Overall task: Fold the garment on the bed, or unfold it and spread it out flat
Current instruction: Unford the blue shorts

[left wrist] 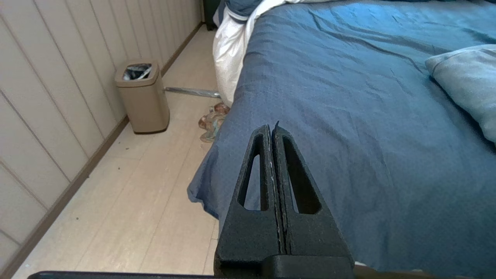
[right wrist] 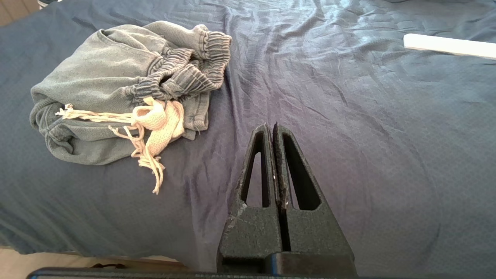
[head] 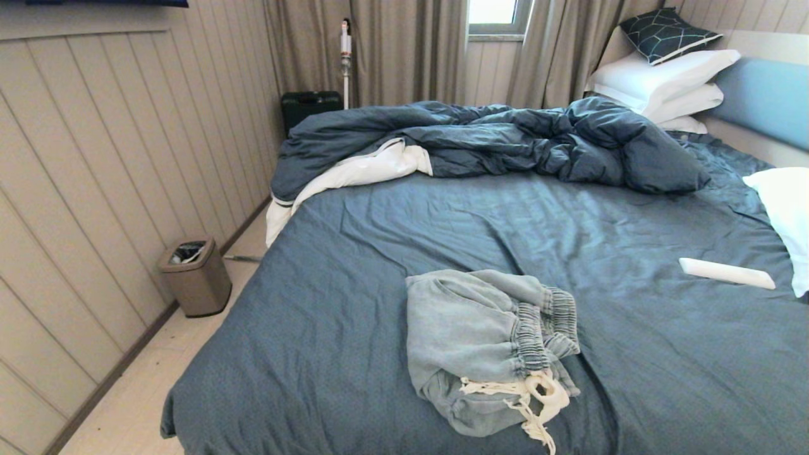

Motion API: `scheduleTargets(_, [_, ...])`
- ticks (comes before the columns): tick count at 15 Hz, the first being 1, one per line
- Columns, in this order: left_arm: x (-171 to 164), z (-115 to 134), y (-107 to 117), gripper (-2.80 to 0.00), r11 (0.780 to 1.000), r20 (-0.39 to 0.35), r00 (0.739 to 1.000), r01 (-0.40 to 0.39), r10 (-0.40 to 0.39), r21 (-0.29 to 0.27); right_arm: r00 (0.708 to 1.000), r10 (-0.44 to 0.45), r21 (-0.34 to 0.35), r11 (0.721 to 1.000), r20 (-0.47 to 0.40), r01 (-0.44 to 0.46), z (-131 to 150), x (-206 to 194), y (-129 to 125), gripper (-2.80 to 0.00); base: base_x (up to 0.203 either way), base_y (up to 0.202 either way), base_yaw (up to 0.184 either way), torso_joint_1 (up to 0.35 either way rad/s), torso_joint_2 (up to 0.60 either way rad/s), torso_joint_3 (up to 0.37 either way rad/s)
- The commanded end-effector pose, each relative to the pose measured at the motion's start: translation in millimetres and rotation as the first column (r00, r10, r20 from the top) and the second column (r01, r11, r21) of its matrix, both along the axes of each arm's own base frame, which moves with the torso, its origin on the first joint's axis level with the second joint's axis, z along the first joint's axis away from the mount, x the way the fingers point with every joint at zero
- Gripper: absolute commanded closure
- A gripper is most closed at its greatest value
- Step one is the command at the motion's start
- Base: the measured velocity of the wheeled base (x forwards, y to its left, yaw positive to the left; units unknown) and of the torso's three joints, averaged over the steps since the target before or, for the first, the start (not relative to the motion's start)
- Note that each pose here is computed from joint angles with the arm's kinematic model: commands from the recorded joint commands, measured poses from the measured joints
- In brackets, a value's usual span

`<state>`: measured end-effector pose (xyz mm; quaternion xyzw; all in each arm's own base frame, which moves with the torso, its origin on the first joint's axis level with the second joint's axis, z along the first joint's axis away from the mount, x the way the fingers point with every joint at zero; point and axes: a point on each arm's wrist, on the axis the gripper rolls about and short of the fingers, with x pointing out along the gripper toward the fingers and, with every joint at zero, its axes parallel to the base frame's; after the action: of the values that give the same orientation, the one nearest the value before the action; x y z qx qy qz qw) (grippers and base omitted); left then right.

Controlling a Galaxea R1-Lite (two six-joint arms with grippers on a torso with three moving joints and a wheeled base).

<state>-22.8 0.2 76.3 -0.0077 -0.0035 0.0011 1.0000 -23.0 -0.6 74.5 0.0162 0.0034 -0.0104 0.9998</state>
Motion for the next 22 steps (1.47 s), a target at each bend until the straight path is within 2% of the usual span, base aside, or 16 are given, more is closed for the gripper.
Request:
scheduleTargets(1, [0,0,0,0.0,1.0,-0.002,1.0,-0.001,0.001,0.0,1.0,0.002,0.0,1.0,-0.002,-0.002,0,0,0,0.0,0.0,0.0,0.0,0.0,0.0,0.0])
scheduleTargets(19, [-1,2,0,0.0,1.0,-0.002,1.0,-0.006,0.006,0.014,1.0,0.002,0.0,1.0,-0.002,-0.002,0,0,0,0.0,0.0,0.0,0.0,0.0,0.0,0.0])
scheduleTargets(20, [-2,13,0,0.0,1.0,0.004,1.0,-0.001,0.001,0.02,1.0,0.002,0.0,1.0,-0.002,-0.002,0,0,0,0.0,0.0,0.0,0.0,0.0,0.0,0.0])
scheduleTargets(22, [-3,57,0,0.0,1.0,-0.008,1.0,0.021,-0.021,0.014,1.0,0.003,0.0,1.0,-0.002,-0.003,0,0,0,0.0,0.0,0.0,0.0,0.0,0.0,0.0])
